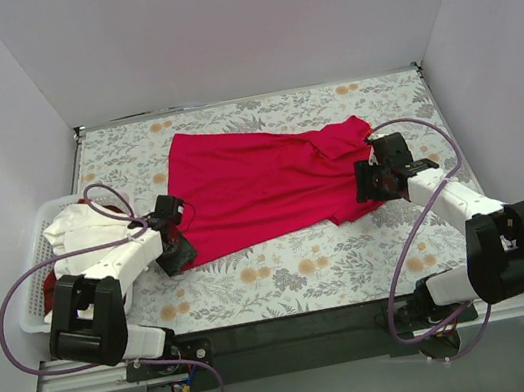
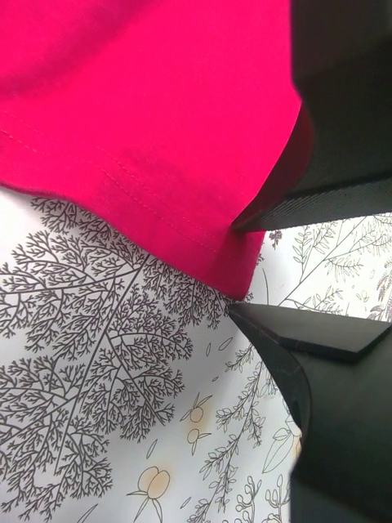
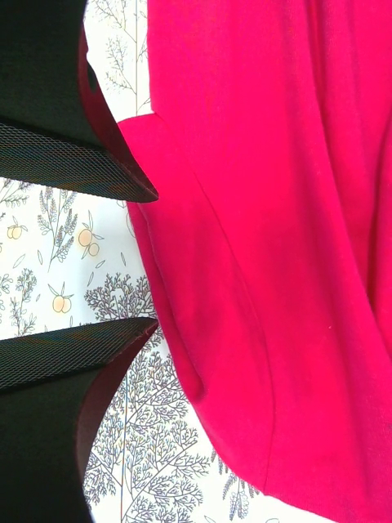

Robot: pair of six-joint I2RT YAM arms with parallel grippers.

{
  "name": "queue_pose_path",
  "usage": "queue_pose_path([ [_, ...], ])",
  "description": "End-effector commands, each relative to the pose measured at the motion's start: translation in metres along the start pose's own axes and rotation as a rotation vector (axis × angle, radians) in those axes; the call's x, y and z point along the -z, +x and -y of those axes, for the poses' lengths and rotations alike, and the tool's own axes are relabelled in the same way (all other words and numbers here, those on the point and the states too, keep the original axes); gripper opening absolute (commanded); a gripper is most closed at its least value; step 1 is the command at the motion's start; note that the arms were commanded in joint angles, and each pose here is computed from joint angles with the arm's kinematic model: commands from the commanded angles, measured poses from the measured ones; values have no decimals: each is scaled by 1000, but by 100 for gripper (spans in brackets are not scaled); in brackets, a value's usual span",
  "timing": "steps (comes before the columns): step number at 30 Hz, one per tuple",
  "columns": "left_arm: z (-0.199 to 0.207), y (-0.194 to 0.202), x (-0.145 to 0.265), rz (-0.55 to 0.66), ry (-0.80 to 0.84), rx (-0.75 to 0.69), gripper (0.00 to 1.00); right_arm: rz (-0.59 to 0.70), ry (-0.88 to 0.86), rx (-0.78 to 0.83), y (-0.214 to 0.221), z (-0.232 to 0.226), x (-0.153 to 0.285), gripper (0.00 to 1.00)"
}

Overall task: Fold and stack the t-shirts
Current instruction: Flatten the tshirt out

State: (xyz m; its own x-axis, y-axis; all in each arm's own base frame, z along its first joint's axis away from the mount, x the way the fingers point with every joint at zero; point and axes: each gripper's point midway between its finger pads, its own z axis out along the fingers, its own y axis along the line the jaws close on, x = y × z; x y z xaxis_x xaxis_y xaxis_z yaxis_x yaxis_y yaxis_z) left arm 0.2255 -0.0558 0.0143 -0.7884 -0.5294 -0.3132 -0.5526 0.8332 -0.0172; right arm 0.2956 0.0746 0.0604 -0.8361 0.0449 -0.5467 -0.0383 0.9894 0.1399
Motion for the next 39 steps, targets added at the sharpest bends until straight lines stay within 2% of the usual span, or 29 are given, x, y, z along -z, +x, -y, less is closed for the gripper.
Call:
queue_pose_path([
  [1,-9,13,-11,-26,-30,-2,38,32,-17,9,-5,-3,3,65],
  [7,-9,17,-16,-42,-29,-5,30,31,-16,7,-5,-3,2,65],
  [10,-9,19,-17,-48,-25,-8,20,25,-11,7,-2,-2,2,65],
  [12,-7,18,-16,-47,-18,-8,10,23,-5,5,0,0,1,65],
  [13,-7,18,-15,-47,-15,-11,8,21,-3,5,1,0,1,65],
  [14,-5,15,-12,-40,-7,-10,1,13,3,-1,3,1,1,65],
  [24,22,-31,16,100,79,-47,0,-11,168,-127,20,41,4,63],
  [29,34,-44,17,149,119,-63,0,-6,98,-212,21,41,0,61],
  [34,43,-45,14,147,153,-72,0,14,42,-259,17,33,-7,52],
  [39,41,-44,12,151,155,-82,0,14,43,-279,16,33,-16,52],
])
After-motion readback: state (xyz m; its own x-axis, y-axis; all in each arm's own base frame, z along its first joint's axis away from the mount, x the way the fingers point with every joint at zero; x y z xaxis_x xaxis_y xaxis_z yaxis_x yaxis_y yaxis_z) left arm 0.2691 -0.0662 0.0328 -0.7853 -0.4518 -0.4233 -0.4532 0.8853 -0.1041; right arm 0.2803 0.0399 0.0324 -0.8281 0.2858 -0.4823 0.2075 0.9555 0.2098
